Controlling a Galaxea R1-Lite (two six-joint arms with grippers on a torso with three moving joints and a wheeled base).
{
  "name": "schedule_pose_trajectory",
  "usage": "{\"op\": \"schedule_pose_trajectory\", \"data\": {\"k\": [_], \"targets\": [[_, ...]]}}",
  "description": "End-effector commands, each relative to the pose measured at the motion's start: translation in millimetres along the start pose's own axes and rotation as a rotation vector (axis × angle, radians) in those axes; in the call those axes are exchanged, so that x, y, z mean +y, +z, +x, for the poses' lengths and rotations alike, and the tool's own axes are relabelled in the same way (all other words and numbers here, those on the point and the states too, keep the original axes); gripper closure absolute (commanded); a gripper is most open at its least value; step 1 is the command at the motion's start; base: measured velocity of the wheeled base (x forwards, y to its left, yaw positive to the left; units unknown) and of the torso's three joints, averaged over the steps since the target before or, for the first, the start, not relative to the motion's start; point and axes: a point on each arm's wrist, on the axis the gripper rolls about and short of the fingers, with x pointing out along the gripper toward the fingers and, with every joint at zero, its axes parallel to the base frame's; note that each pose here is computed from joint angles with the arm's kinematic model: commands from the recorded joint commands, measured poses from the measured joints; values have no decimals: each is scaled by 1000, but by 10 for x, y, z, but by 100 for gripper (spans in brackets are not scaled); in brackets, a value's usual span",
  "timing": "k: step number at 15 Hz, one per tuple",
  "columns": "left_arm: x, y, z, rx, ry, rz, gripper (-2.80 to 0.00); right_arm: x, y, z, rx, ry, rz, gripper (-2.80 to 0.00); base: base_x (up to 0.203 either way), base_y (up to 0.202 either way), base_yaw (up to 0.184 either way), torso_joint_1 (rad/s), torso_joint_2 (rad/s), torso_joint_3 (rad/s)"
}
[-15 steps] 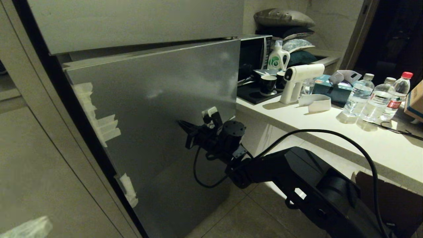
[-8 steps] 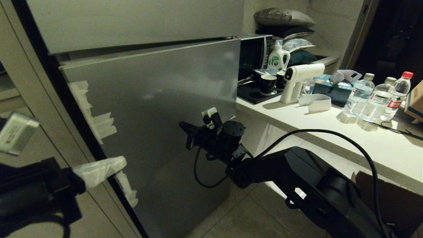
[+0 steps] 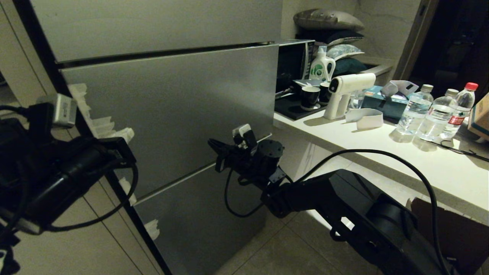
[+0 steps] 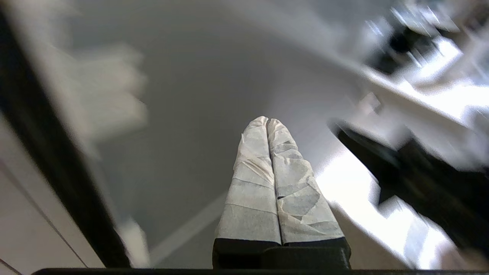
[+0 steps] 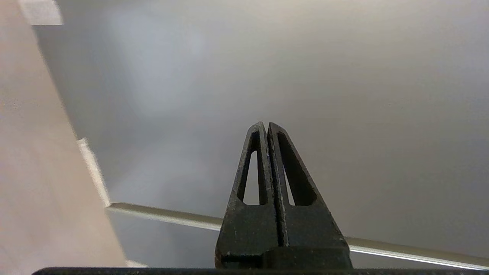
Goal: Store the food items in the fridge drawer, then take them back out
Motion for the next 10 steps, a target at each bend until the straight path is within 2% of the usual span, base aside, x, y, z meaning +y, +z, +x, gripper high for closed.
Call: {"op": "schedule_pose_trajectory", "data": {"k": [1,5,7,10], "targets": [[28,-47,80,-19,18,-1,0,26,70,-7,-18,-12,-5,0,0,0,0,0,0,0],[44,258,-171,-133,9,-13,0,247,420,-129,25,-6,7,0,0,0,0,0,0,0],[70,501,-452,-220,3,-3,0,493,819,-336,58,9,21,0,0,0,0,0,0,0],[142,696,-982,-273,-2,5,0,794,1414,-780,70,-18,-20,0,0,0,0,0,0,0]]}}
